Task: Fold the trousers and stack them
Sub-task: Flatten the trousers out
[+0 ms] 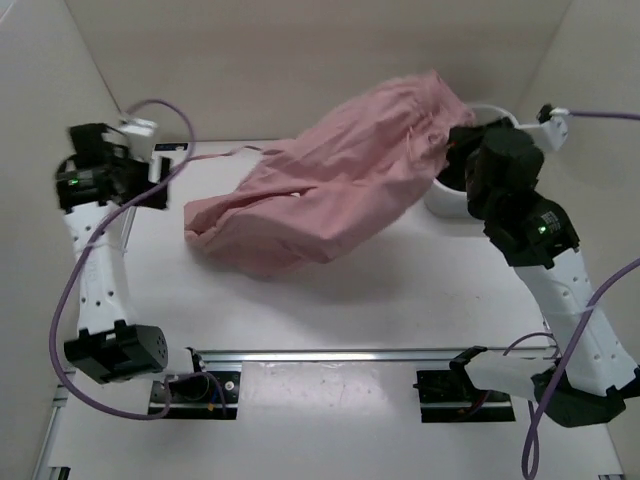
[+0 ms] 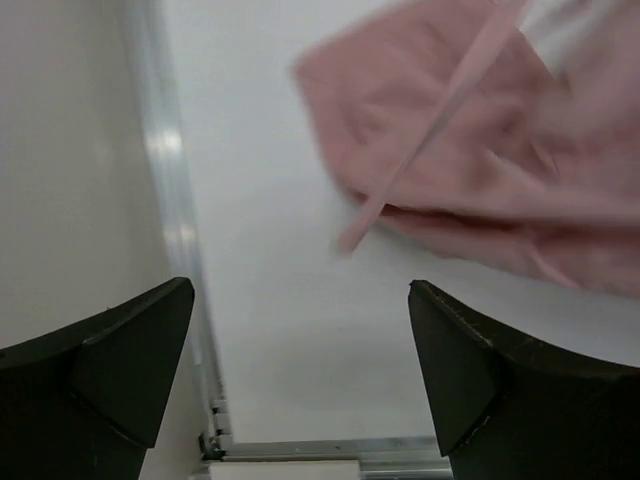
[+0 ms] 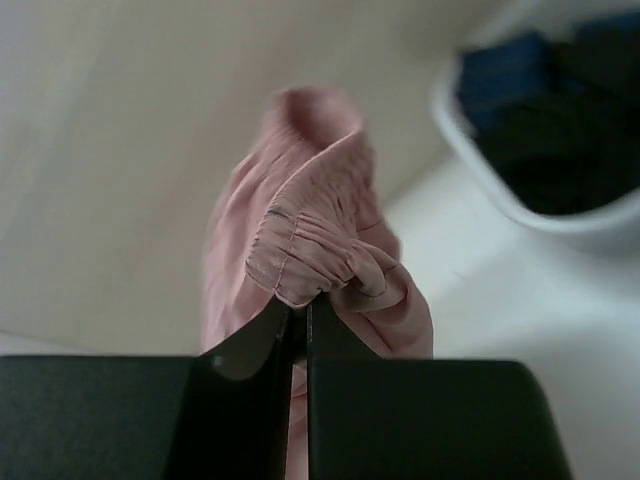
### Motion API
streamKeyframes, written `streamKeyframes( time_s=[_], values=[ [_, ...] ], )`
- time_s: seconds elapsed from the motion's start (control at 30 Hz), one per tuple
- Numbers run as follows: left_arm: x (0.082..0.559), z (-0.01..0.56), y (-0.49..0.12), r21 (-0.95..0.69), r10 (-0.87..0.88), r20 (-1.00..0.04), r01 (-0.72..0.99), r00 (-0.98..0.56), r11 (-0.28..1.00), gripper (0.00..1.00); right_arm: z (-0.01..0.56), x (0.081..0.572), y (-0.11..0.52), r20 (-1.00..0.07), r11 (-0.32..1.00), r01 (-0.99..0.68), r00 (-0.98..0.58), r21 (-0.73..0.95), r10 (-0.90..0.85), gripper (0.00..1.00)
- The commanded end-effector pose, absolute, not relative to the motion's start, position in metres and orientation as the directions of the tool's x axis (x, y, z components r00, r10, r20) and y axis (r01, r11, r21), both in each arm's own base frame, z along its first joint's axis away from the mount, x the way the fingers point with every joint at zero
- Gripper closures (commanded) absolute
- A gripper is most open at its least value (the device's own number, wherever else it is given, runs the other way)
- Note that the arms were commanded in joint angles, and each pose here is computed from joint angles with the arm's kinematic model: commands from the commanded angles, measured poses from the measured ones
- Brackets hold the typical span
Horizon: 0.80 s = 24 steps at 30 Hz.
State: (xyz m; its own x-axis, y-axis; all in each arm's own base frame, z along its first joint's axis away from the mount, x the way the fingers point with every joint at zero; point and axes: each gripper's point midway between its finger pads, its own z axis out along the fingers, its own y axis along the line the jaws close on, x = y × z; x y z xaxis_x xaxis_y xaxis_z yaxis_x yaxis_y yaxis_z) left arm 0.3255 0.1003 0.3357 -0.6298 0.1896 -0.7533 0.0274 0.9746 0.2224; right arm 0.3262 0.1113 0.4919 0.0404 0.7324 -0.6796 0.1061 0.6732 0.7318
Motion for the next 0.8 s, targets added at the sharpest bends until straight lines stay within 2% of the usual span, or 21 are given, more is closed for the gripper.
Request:
streamKeyframes(
  time_s=[0.0,0.03,0.1,0.13,0.2,0.27,0.37,0.43,0.47,0.57,0.6,0.63,0.67,0.7,0.77],
  values=[
    [0.305,0.238,0.000,0.010,0.374,-0.555,0.444,-0.743,0.896,0.00,0.377,0.328,0.095,-0.733,0.701,0.388,-0.088,0.598,0.674,1.00],
    [0.293,0.209,-0.029,0.004,0.457,-0.492,0.523,-0.741,0.852,0.00,0.349,0.320,0.095,-0.719,0.694,0.424,-0.131,0.582,0.683,1.00],
    [0.291,0.195,-0.055,0.052,0.536,-0.496,0.593,-0.683,0.804,0.00,0.318,0.311,0.100,-0.693,0.697,0.442,-0.205,0.565,0.692,1.00],
    [0.278,0.172,-0.066,0.103,0.611,-0.423,0.634,-0.669,0.767,0.00,0.305,0.304,0.109,-0.649,0.684,0.433,-0.254,0.587,0.717,1.00],
    [0.272,0.153,-0.066,0.178,0.667,-0.362,0.653,-0.652,0.736,0.00,0.270,0.295,0.108,-0.632,0.685,0.475,-0.296,0.553,0.716,1.00],
    [0.265,0.129,-0.050,0.282,0.704,-0.259,0.646,-0.661,0.710,0.00,0.256,0.285,0.105,-0.608,0.665,0.492,-0.299,0.562,0.735,1.00],
    [0.266,0.114,-0.022,0.406,0.690,-0.184,0.585,-0.700,0.702,0.00,0.255,0.281,0.103,-0.612,0.664,0.496,-0.293,0.559,0.734,1.00],
    [0.274,0.111,-0.003,0.463,0.622,-0.205,0.485,-0.756,0.742,0.00,0.260,0.273,0.090,-0.635,0.667,0.514,-0.271,0.540,0.723,1.00],
    [0.278,0.111,0.017,0.467,0.515,-0.235,0.368,-0.825,0.804,0.00,0.260,0.273,0.081,-0.661,0.668,0.534,-0.244,0.519,0.709,1.00],
    [0.310,0.139,0.044,0.406,0.343,-0.403,0.170,-0.848,0.898,0.01,0.275,0.263,0.064,-0.690,0.664,0.541,-0.197,0.516,0.696,1.00],
    [0.318,0.150,0.053,0.320,0.279,-0.481,0.130,-0.831,0.938,0.04,0.278,0.260,0.059,-0.698,0.667,0.538,-0.187,0.516,0.691,1.00],
    [0.321,0.152,0.050,0.279,0.291,-0.507,0.165,-0.811,0.946,0.05,0.282,0.258,0.056,-0.701,0.663,0.537,-0.172,0.523,0.692,1.00],
    [0.318,0.140,0.031,0.222,0.390,-0.500,0.321,-0.773,0.921,0.05,0.280,0.255,0.054,-0.705,0.669,0.533,-0.175,0.519,0.687,1.00],
    [0.319,0.140,0.030,0.235,0.434,-0.495,0.365,-0.753,0.901,0.05,0.276,0.254,0.054,-0.708,0.672,0.537,-0.181,0.510,0.683,1.00],
    [0.300,0.104,0.005,0.258,0.589,-0.395,0.530,-0.705,0.808,0.00,0.271,0.252,0.052,-0.703,0.665,0.543,-0.179,0.512,0.688,1.00]
  ],
)
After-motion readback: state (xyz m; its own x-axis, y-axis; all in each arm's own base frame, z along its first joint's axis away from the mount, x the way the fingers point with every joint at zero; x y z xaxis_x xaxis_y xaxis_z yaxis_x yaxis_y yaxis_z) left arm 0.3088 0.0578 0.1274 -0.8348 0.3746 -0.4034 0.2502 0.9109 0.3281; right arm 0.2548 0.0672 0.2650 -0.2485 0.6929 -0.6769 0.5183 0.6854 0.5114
